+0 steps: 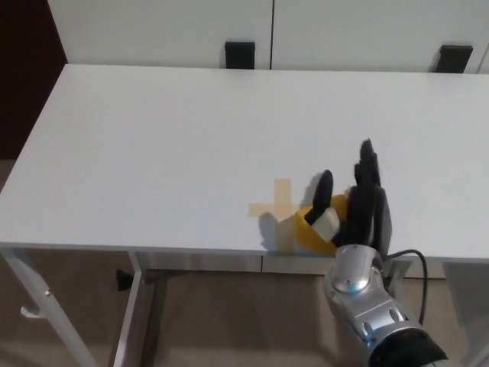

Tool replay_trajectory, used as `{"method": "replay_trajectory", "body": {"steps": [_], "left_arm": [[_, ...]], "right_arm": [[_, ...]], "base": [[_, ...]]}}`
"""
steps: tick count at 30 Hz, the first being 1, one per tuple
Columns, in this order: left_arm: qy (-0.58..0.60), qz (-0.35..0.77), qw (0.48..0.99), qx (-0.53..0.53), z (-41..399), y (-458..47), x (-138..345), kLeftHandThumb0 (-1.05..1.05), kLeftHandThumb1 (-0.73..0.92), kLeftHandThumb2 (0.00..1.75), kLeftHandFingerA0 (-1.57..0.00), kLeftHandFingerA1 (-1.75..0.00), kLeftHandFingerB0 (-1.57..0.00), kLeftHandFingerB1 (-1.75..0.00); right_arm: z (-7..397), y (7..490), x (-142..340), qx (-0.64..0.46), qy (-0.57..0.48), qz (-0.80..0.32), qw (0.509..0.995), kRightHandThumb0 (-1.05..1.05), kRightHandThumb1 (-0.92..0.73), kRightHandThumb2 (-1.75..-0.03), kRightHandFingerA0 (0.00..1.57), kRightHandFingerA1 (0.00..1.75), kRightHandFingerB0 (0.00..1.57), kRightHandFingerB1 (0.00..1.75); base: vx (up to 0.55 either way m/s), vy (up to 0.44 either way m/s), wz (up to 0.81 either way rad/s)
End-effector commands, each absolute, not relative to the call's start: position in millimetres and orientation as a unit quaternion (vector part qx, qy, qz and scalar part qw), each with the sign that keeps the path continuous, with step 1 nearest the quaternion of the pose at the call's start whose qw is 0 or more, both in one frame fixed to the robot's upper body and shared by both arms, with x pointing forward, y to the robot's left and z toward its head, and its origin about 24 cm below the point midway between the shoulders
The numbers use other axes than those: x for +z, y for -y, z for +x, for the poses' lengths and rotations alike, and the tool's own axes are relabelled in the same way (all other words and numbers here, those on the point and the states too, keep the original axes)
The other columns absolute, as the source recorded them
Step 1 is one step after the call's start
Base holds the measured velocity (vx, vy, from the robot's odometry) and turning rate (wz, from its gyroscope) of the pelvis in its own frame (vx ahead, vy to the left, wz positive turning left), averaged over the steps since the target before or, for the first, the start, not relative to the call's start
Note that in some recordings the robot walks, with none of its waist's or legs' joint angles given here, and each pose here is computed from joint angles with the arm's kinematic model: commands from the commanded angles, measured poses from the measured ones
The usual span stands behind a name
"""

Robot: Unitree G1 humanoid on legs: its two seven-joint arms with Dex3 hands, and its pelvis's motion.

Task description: The robot uses its right hand to push the yellow duck toy to the center of the white desk.

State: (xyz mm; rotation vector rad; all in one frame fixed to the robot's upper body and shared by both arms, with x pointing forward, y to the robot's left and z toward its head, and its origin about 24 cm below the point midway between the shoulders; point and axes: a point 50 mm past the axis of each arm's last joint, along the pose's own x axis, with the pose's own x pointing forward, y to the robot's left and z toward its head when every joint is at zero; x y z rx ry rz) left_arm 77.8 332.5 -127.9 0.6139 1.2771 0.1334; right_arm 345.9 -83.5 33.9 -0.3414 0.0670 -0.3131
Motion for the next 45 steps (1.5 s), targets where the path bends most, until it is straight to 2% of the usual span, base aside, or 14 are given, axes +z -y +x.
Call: {"method": "replay_trajectory", "body": {"steps": [1, 6, 9, 10, 18, 23, 27, 28, 30, 35, 37, 38, 41, 45], "left_arm": [[-0.569, 0.288, 0.769, 0.051, 83.1, -327.3, -128.9, -0.16, 0.6, 0.81, -0.83, -0.86, -0.85, -0.63], [-0.566, 0.286, 0.772, 0.051, 85.7, -324.5, -129.7, -0.22, 0.63, 0.67, -0.83, -0.84, -0.88, -0.67], [-0.565, 0.287, 0.772, 0.047, 87.1, -324.2, -129.5, -0.22, 0.63, 0.67, -0.83, -0.84, -0.88, -0.67], [-0.566, 0.285, 0.772, 0.045, 89.5, -322.5, -129.9, -0.21, 0.67, 0.68, -0.82, -0.77, -0.82, -0.62], [-0.568, 0.287, 0.77, 0.04, 91.5, -321.2, -130.4, -0.18, 0.65, 0.71, -0.83, -0.81, -0.82, -0.61], [-0.566, 0.29, 0.771, 0.037, 93.5, -321.1, -129.9, -0.2, 0.69, 0.64, -0.81, -0.74, -0.79, -0.59], [-0.568, 0.292, 0.769, 0.034, 93.7, -320.0, -130.5, -0.17, 0.64, 0.72, -0.83, -0.78, -0.85, -0.61], [-0.568, 0.295, 0.768, 0.03, 93.6, -318.6, -131.2, -0.21, 0.66, 0.64, -0.84, -0.75, -0.85, -0.62], [-0.567, 0.298, 0.767, 0.026, 93.5, -317.0, -132.0, -0.21, 0.66, 0.64, -0.84, -0.75, -0.85, -0.62], [-0.565, 0.281, 0.775, 0.03, 91.3, -311.9, -134.7, -0.12, 0.6, 0.89, -0.87, -0.84, -0.85, -0.66], [-0.565, 0.28, 0.775, 0.029, 90.9, -311.1, -135.1, -0.12, 0.6, 0.89, -0.87, -0.84, -0.85, -0.66], [-0.567, 0.281, 0.774, 0.028, 91.2, -310.2, -135.6, -0.13, 0.63, 0.75, -0.87, -0.87, -0.88, -0.64], [-0.566, 0.286, 0.773, 0.021, 94.3, -307.9, -136.0, -0.14, 0.62, 0.8, -0.87, -0.8, -0.86, -0.64], [-0.567, 0.292, 0.77, 0.015, 94.3, -307.5, -136.3, -0.18, 0.66, 0.71, -0.86, -0.82, -0.85, -0.65]], "right_arm": [[352.1, 60.1, 51.2, -0.102, -0.001, -0.131, 0.986, -1.05, -0.86, -1.17, 0.0, 0.21, 0.0, 0.05], [351.2, 52.1, 51.8, -0.064, -0.004, -0.094, 0.993, -1.05, -0.85, -1.14, 0.0, 0.17, 0.0, 0.03], [351.5, 50.5, 52.2, -0.058, -0.009, -0.088, 0.994, -1.05, -0.85, -1.14, 0.0, 0.17, 0.0, 0.03], [351.2, 49.9, 52.7, -0.05, -0.004, -0.079, 0.996, -1.05, -0.82, -1.11, 0.0, 0.17, 0.0, 0.02], [338.3, 43.9, 35.3, -0.054, -0.037, -0.036, 0.997, -1.04, -0.82, -1.13, 0.0, 0.21, 0.0, 0.05], [333.3, 40.6, 29.4, -0.046, -0.046, -0.016, 0.998, -1.05, -0.84, -1.14, 0.0, 0.18, 0.0, 0.04], [330.3, 38.6, 26.0, -0.041, -0.053, -0.009, 0.998, -1.05, -0.84, -1.12, 0.0, 0.16, 0.0, 0.02], [328.8, 36.1, 25.3, -0.039, -0.056, -0.001, 0.998, -1.05, -0.82, -1.08, 0.0, 0.13, 0.0, 0.0], [327.3, 33.2, 24.9, -0.037, -0.058, 0.009, 0.998, -1.05, -0.82, -1.08, 0.0, 0.13, 0.0, 0.0], [325.0, 24.9, 24.0, -0.021, -0.062, 0.001, 0.998, -1.02, -0.84, -1.09, 0.0, 0.14, 0.0, 0.0], [324.9, 24.3, 23.6, -0.016, -0.065, 0.0, 0.998, -1.02, -0.84, -1.09, 0.0, 0.14, 0.0, 0.0], [324.9, 23.7, 23.2, -0.012, -0.066, 0.0, 0.998, -1.01, -0.82, -1.08, 0.0, 0.13, 0.0, 0.0], [326.7, 22.9, 24.1, -0.011, -0.071, 0.005, 0.997, -1.03, -0.83, -1.11, 0.0, 0.12, 0.0, 0.0], [329.3, 22.1, 28.2, -0.009, -0.062, 0.004, 0.998, -1.02, -0.82, -1.1, 0.0, 0.14, 0.0, 0.0]], "base": [[0.0, 0.0, 0.0], [0.0, 0.0, 0.0], [0.0, 0.0, 0.0], [0.0, 0.0, 0.0], [0.0, 0.0, 0.0], [0.0, 0.0, 0.0], [0.0, 0.0, 0.0], [0.0, 0.0, 0.0], [0.0, 0.0, 0.0], [0.0, 0.0, 0.0], [0.0, 0.0, 0.0], [0.0, 0.0, 0.0], [0.0, 0.0, 0.0], [0.0, 0.0, 0.0]]}}
